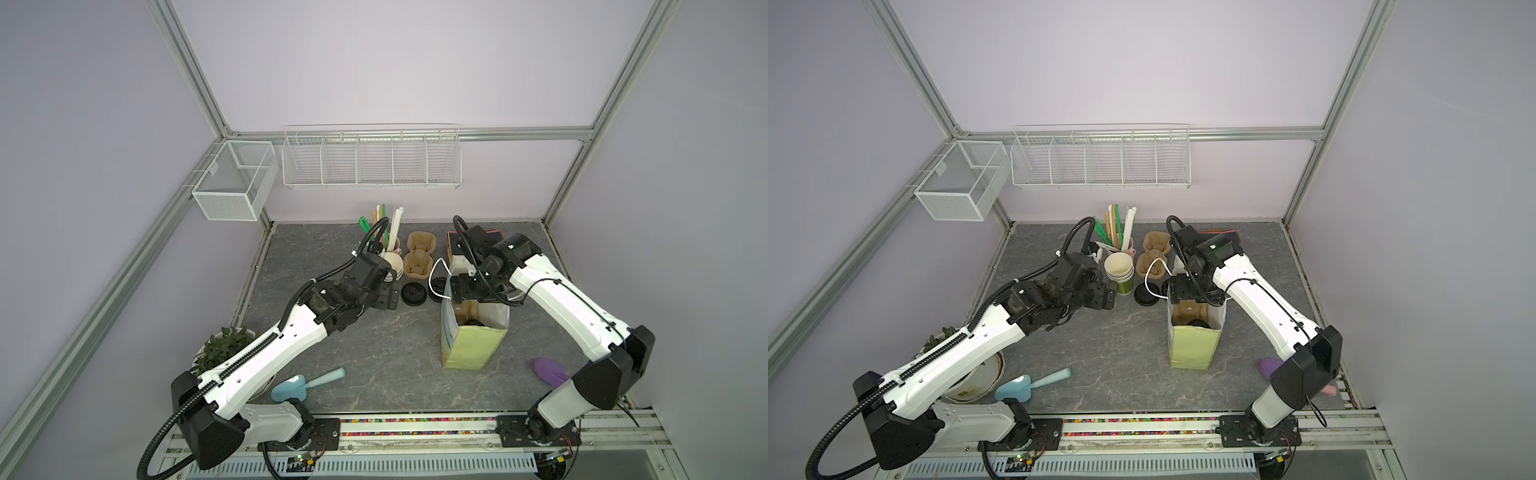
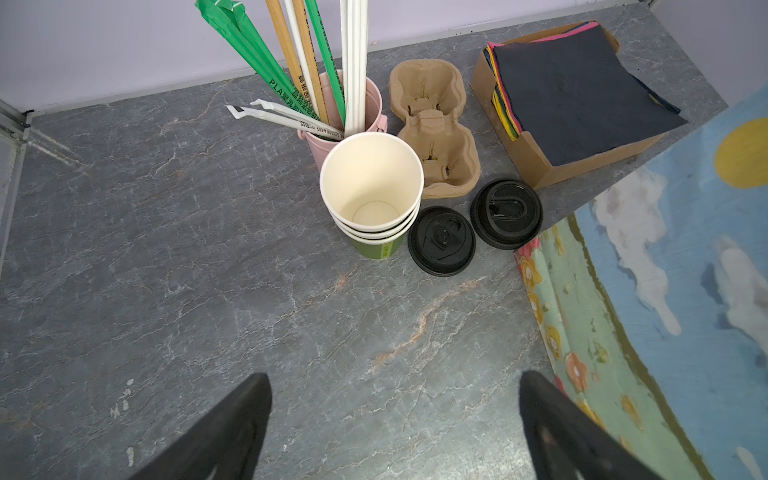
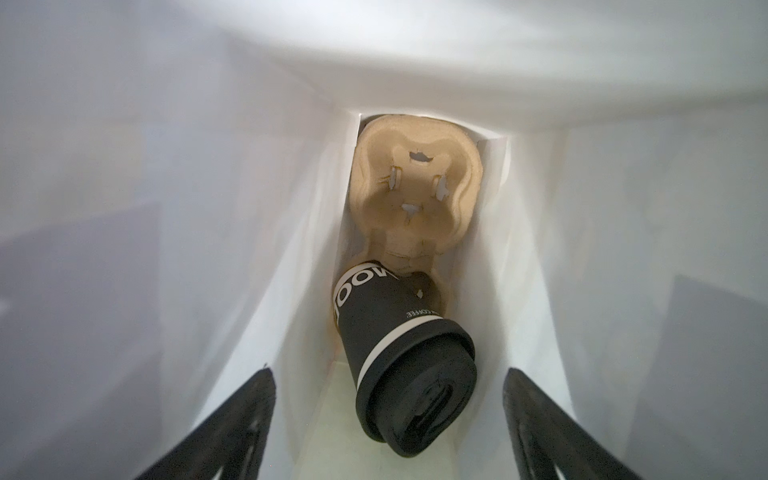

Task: Pack the takeout coffee
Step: 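Raise the right gripper out of the bag while the left arm lifts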

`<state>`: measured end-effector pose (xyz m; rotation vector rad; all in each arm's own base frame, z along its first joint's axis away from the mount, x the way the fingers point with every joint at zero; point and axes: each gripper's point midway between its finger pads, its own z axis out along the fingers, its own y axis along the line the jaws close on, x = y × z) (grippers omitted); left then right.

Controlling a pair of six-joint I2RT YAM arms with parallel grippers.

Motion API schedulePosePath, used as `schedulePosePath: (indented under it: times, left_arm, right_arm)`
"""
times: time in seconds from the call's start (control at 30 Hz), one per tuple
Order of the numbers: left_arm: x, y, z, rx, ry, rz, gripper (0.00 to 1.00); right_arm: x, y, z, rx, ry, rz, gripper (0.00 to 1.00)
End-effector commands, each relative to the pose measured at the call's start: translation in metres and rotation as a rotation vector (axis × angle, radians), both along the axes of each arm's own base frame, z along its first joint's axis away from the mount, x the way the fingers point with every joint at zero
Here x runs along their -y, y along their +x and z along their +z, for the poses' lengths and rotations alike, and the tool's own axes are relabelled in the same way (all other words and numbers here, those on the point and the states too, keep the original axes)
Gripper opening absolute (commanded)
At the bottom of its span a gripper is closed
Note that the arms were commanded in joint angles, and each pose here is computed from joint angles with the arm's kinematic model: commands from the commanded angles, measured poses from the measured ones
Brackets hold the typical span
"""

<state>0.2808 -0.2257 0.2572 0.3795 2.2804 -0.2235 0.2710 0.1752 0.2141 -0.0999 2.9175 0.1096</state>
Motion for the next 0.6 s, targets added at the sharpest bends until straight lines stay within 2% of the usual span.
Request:
schedulePosePath:
  times: [0.0, 0.33, 0.57]
  left_arm:
    - [-0.002, 0.000, 0.000, 0.012, 0.023, 0.001, 0.94]
    - [-0.004, 0.000, 0.003, 0.025, 0.016, 0.007, 0.94]
    - [0.003, 0.000, 0.013, 0.019, -0.032, -0.002, 0.94]
  right_arm:
    - [0.005, 0.002, 0.008, 0.009, -0.020, 0.007, 0.89]
    - [-0.005, 0.010, 0.056, 0.137, 0.078, 0.065, 0.89]
    - [-0.001, 0.010, 0.113, 0.300, 0.131, 0.110, 0.88]
